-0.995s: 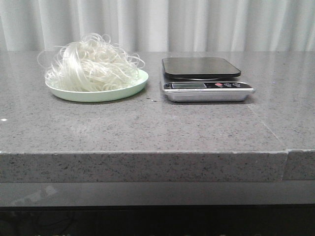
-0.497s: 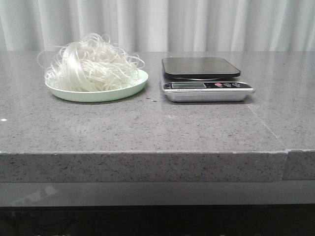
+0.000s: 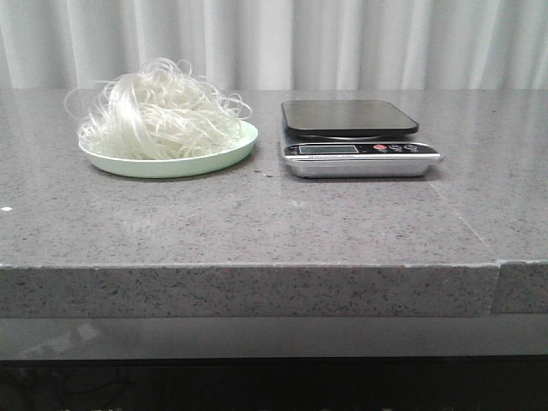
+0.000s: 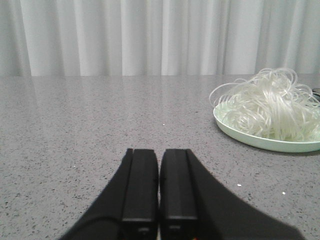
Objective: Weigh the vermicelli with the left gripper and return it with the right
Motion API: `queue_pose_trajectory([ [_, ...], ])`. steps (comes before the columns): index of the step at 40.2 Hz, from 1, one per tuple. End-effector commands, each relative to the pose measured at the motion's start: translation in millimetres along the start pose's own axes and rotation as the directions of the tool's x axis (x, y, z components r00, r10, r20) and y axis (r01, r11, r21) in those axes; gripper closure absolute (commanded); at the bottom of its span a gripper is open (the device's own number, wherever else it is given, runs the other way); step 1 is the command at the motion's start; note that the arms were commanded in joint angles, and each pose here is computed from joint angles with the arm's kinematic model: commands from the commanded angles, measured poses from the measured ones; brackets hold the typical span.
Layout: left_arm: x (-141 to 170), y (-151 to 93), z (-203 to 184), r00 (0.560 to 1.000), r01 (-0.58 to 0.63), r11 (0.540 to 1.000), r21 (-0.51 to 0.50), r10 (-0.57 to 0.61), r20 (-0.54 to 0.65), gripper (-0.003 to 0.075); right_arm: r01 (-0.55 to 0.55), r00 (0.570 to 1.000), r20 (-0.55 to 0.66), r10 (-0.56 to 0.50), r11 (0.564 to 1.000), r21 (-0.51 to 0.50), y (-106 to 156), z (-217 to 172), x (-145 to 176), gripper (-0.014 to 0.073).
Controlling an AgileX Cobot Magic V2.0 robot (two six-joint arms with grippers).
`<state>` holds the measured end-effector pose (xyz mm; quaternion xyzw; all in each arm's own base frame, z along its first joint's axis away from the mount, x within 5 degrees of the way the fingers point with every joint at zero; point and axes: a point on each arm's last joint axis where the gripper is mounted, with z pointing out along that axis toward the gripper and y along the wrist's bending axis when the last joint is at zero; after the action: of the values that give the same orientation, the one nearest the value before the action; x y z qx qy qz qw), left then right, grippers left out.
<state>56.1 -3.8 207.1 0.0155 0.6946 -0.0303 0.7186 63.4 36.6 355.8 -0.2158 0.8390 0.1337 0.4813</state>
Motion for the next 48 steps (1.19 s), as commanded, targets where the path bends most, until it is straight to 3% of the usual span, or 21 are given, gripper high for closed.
queue_pose_trajectory([
  [1, 3.7, 0.8, -0.6, 0.998, 0.011, 1.0, -0.005, -0.01, 0.07, 0.0565, 0.003, 0.997, 0.083, -0.004, 1.0, 0.011, -0.8, -4.3, -11.5, 0.0437],
  [48, 4.7, 0.2, -0.7, 0.998, -0.025, 1.0, 0.001, 0.025, 0.06, 0.0565, 0.003, 0.997, 0.082, -0.004, 1.0, 0.011, -0.8, -4.3, -11.5, 0.0437],
])
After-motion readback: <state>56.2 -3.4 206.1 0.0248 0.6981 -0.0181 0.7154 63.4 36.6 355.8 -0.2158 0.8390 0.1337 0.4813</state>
